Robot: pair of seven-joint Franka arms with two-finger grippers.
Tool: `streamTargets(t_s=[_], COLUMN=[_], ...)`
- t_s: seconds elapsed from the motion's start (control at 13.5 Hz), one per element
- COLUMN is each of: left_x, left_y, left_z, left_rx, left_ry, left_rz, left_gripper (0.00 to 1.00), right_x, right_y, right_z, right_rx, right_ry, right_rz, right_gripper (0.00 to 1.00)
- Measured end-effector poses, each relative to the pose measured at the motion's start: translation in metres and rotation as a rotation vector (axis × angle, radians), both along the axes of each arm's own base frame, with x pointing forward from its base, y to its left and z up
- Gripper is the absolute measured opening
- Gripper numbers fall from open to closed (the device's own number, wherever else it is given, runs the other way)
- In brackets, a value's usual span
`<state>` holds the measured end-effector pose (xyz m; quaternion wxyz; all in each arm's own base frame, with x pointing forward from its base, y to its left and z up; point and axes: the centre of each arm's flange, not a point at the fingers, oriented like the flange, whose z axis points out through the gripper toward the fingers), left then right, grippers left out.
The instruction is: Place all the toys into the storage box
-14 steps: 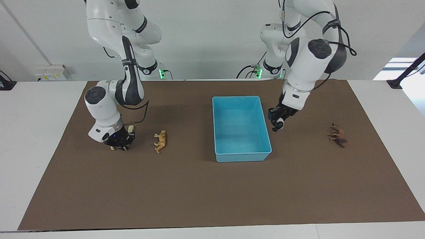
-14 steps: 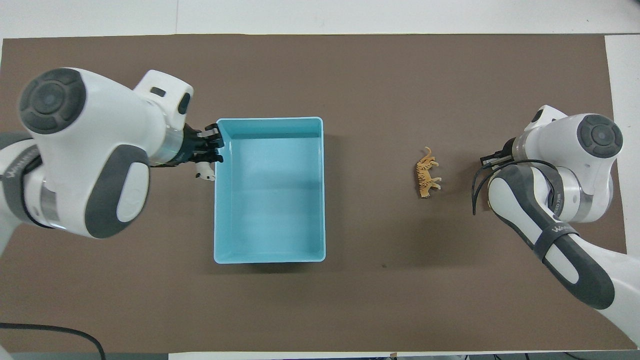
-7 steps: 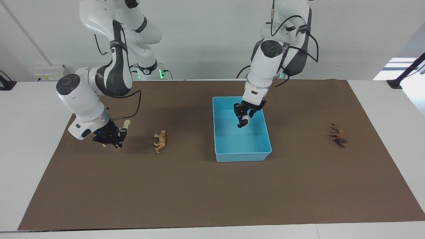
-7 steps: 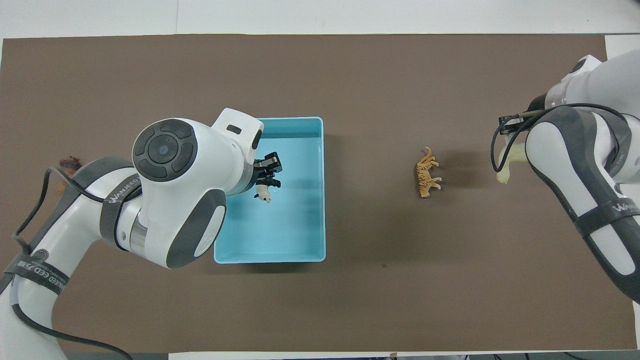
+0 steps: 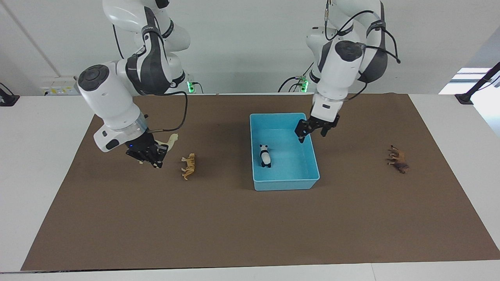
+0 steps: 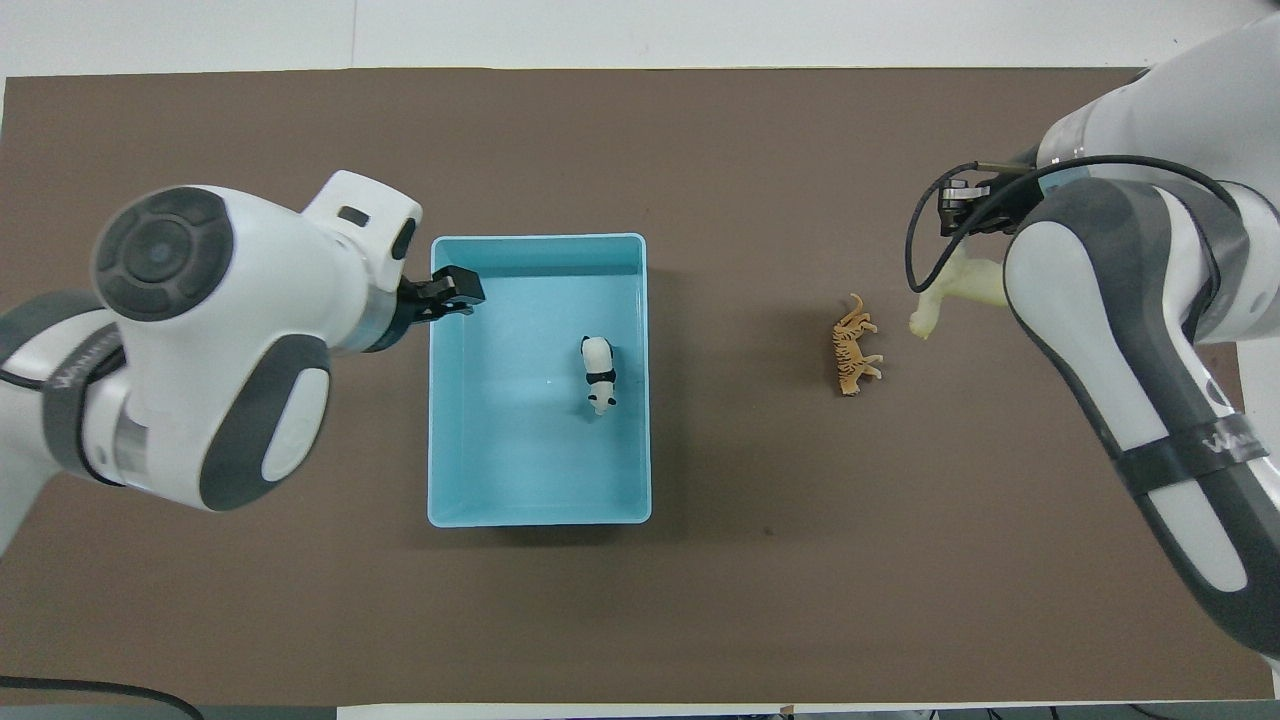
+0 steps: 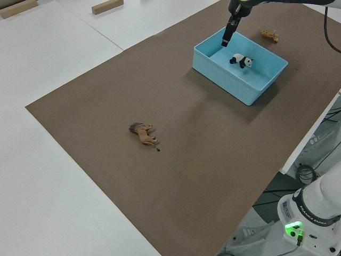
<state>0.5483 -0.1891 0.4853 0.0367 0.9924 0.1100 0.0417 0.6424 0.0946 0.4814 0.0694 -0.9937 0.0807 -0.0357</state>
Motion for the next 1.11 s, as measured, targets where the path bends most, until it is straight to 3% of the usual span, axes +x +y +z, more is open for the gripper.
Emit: streamTargets(t_s=[0.22,0.44,0.89,1.11], left_x=[0.028,0.036,0.046,0.041], left_y=[0.124,0.212,0.268,0.282], left_z=[0.000,-0.008,-0.088,-0.104], left_rx=[0.033,0.064,0.100,0.108], left_ry=[-0.019,-0.050,-0.083,-0.092], left_rz=[-0.114,-0.212,-0.305,-0.299], left_gripper=[1.00,1.00,1.00,1.00], right_x=[-0.019,-0.042,-0.084,-0.109], right_y=[0.103,0.181,0.308,0.357], right_z=[0.007,0.015,0.015,-0.002], right_rx=[0.030,0.075,0.200,0.227], right_ry=[0.005,-0.027,-0.097,-0.086], right_rz=[-0.089,-0.159,-0.237,-0.246], right_gripper=[0.11,0.11,0.11,0.11])
